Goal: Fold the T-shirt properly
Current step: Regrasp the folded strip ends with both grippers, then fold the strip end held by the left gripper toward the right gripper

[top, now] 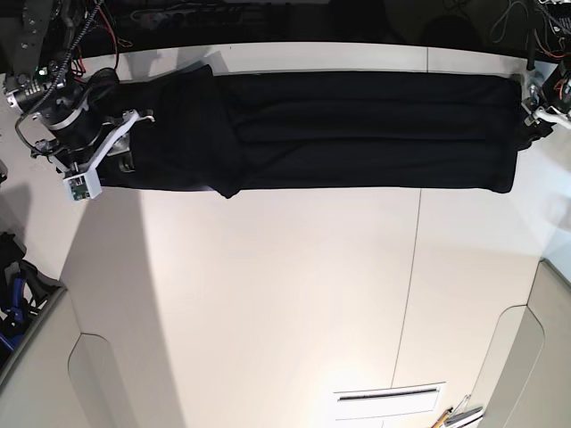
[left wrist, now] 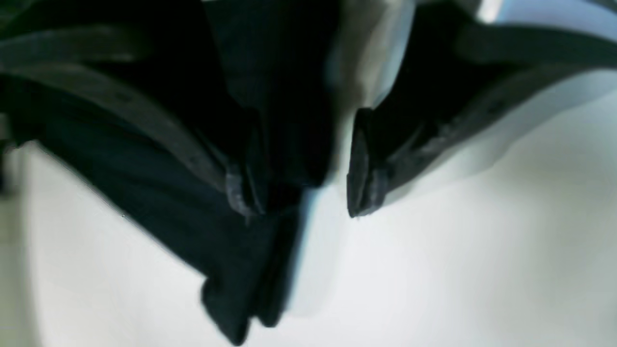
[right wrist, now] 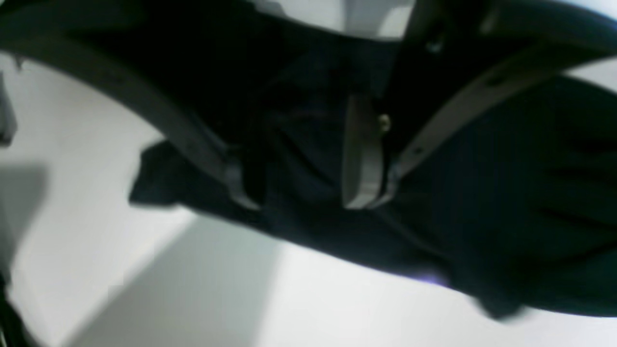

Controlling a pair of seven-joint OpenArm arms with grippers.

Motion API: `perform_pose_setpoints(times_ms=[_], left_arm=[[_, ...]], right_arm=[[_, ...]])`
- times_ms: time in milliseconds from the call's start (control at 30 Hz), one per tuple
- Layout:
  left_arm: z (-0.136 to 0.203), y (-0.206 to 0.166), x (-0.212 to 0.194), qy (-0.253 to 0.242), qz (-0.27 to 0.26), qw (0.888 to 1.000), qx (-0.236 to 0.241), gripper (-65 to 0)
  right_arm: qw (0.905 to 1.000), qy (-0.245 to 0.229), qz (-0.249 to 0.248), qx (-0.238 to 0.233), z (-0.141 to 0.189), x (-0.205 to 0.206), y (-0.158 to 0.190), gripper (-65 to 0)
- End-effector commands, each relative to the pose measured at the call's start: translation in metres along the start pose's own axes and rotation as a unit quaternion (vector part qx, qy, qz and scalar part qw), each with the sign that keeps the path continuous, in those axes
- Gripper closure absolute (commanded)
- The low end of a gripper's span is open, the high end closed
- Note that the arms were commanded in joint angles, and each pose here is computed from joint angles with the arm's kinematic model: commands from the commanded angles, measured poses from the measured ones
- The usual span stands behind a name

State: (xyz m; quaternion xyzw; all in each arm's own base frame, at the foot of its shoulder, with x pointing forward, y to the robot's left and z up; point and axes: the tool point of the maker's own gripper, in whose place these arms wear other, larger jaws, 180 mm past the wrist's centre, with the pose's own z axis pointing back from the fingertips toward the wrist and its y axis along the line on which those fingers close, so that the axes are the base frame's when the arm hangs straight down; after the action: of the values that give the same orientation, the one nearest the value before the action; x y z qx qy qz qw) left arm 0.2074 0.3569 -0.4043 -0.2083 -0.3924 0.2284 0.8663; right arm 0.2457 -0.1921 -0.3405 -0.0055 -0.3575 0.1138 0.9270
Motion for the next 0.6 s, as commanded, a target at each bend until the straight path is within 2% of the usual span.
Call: perform_pose_setpoints(times_ms=[0,133,300,367,467,567], left_arm=[[0.002,-0.002,0.005,-0.005,-0.007,1.0,-0.003,-30.6],[-0.004,-0.008,-0.01,-0.004,0.013,1.0,-0.012,-30.5],[-0.008,-0.012,-0.014,-0.01,0.023,0.999,-0.019,-28.6],[-0.008,-0.012,-0.011,-0.016,0.025,0.999,-0.021,-19.3],[-0.007,-0.015,-0.001,-0.045,0.032,0.998,-0.028,0.0],[-0.006,-0.025,0.007,-0.059,0.048,0.996,-0.054,0.0]], right_arm=[[0.9999,-0.016,-0.001,-0.004,0.001,0.007,-0.006,-26.1],[0.9998,0.001,-0.015,-0.01,-0.005,-0.005,-0.013,-26.1],[0.9998,-0.006,-0.015,-0.011,-0.005,-0.003,-0.014,-26.1],[0.9998,-0.006,-0.015,-0.011,-0.005,-0.003,-0.014,-26.1],[0.9998,-0.006,-0.015,-0.011,-0.005,-0.003,-0.014,-26.1],[0.9998,-0.005,-0.015,-0.012,-0.005,-0.003,-0.014,-26.1]])
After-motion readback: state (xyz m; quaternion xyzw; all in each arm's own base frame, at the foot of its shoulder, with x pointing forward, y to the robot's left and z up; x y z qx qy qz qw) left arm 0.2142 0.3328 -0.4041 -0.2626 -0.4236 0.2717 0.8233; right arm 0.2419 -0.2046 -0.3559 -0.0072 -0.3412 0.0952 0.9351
